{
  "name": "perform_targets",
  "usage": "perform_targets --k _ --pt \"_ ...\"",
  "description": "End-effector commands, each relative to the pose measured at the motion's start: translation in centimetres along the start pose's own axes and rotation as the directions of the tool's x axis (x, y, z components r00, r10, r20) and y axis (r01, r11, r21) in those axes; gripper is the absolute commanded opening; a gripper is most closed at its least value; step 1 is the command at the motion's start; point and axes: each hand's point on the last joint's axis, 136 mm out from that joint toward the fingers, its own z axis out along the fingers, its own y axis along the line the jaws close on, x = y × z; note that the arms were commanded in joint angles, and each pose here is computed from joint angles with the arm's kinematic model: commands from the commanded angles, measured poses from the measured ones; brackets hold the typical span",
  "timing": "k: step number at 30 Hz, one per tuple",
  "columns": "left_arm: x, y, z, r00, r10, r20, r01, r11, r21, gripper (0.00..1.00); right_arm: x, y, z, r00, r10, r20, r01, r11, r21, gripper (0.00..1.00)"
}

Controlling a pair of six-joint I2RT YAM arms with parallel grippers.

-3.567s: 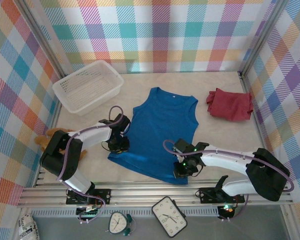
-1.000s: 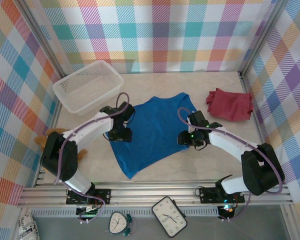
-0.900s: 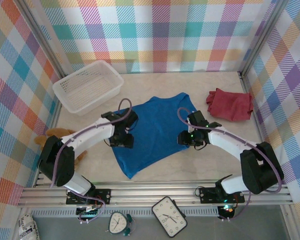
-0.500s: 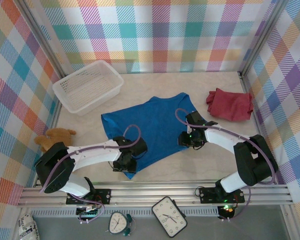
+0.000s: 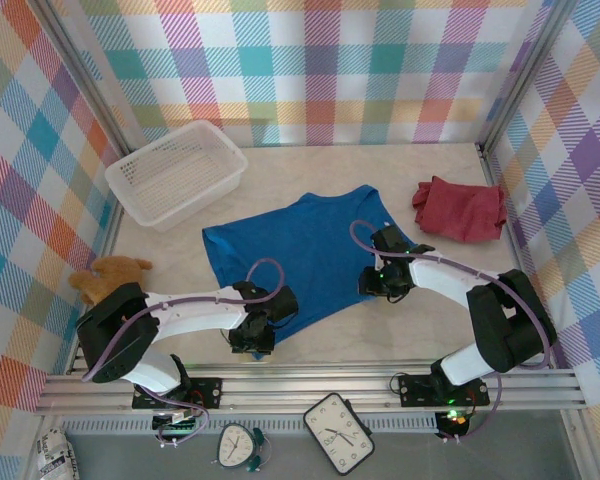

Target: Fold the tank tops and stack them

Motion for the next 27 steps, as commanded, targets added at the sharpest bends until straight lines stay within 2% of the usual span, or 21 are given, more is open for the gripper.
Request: perform_targets --k 1,3,7,11,17,22,27 --pt "0.0 1.6 0.4 1.0 0.003 0.011 -0.002 0.996 -0.092 0.4 1.3 0.7 0.0 0.999 -0.016 -0.04 0.015 1.0 -0.023 0.41" --pt "-0.4 1.0 0.1 1.0 0.007 0.027 -0.005 0.998 -0.066 0.4 1.8 0.4 -0.1 0.999 -0.026 -0.043 0.025 1.0 -0.012 0.4" --pt "-0.5 0.3 0.2 1.0 0.014 0.023 -0.013 0.999 -0.042 0.33 2.2 -0.1 -0.1 0.999 -0.039 -0.036 0.039 0.999 0.005 0.27" --pt "-0.2 -0.3 1.0 0.999 0.033 -0.011 -0.034 0.999 -0.033 0.22 2.0 0.1 0.0 0.998 -0.042 -0.038 0.042 0.999 -0.004 0.21" --pt "0.0 0.9 -0.4 0.999 0.032 0.0 -0.032 0.998 -0.063 0.05 1.9 0.2 -1.1 0.999 -0.04 -0.023 0.04 0.999 -0.003 0.11" --pt "0.6 0.9 -1.9 0.999 0.031 -0.014 -0.032 0.999 -0.03 0.01 2.8 0.4 -2.1 0.998 -0.033 -0.055 0.032 0.999 -0.016 0.06" --pt "0.2 1.1 -3.0 1.0 0.015 -0.011 -0.015 1.0 0.012 0.0 1.4 0.7 -3.5 0.997 -0.073 -0.022 0.073 0.997 0.001 0.04"
